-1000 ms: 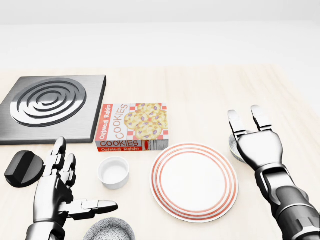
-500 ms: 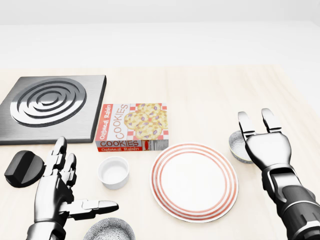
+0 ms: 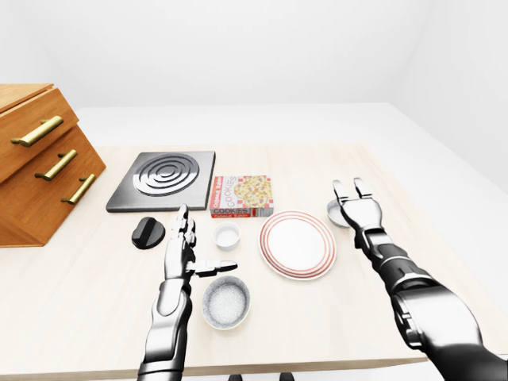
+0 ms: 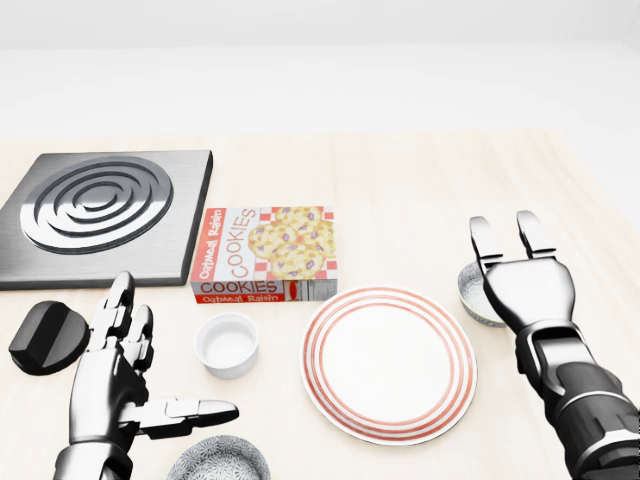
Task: Pick the akita bowl next to the plate and place it on the plate.
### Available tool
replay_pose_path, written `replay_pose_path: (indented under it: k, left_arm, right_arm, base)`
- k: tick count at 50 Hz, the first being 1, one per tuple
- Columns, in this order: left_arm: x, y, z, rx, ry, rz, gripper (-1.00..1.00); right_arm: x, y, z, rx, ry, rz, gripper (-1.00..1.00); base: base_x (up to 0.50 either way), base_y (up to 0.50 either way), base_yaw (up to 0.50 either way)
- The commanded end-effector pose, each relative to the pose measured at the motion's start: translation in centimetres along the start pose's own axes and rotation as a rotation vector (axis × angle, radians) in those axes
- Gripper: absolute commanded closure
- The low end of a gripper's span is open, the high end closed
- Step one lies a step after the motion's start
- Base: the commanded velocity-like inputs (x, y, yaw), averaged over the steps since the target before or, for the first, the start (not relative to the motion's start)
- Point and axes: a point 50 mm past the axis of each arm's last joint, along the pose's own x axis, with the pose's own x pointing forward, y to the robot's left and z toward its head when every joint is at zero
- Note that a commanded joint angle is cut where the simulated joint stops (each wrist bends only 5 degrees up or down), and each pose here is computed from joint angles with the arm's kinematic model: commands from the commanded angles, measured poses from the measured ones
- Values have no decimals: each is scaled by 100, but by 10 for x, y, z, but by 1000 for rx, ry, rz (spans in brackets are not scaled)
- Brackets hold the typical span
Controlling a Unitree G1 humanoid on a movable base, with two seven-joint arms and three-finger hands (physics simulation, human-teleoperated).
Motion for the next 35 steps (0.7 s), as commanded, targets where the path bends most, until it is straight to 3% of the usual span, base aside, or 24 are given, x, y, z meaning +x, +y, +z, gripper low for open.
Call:
replay_pose_path:
  k: [1, 3, 4, 5, 13, 21, 28, 35]
  left_arm:
    - [0, 0, 0, -2, -1, 1, -100]
    - [0, 0, 1, -1, 0, 1, -100]
    - [0, 1, 0, -1, -1, 2, -100]
    - [0, 0, 1, -1, -1, 2, -100]
    - [-2, 1, 0, -3, -3, 3, -100]
    - [-2, 1, -1, -1, -5, 4, -100]
    - [-2, -2, 3, -1, -4, 4, -100]
    - [-3, -2, 1, 2, -4, -2, -100]
  right_arm:
    - [1, 1, 8, 2, -20, 6, -100]
    - [-1, 4, 12, -8, -37, 15, 5]
    - [-2, 6, 15, -10, -44, 22, 78]
    - [-3, 8, 16, -15, -52, 28, 95]
    - [-9, 18, 33, -6, -92, 59, 100]
    - [-14, 26, 36, 76, -54, 79, 100]
    - [-11, 22, 27, 101, -14, 66, 100]
    - [2, -3, 0, 98, 56, -9, 100]
  base:
    - [0, 0, 0]
    - [0, 0, 0]
    - [0, 0, 0]
    - [0, 0, 0]
    - [0, 0, 0]
    - [0, 0, 0]
    - [0, 0, 0]
    - [0, 0, 0]
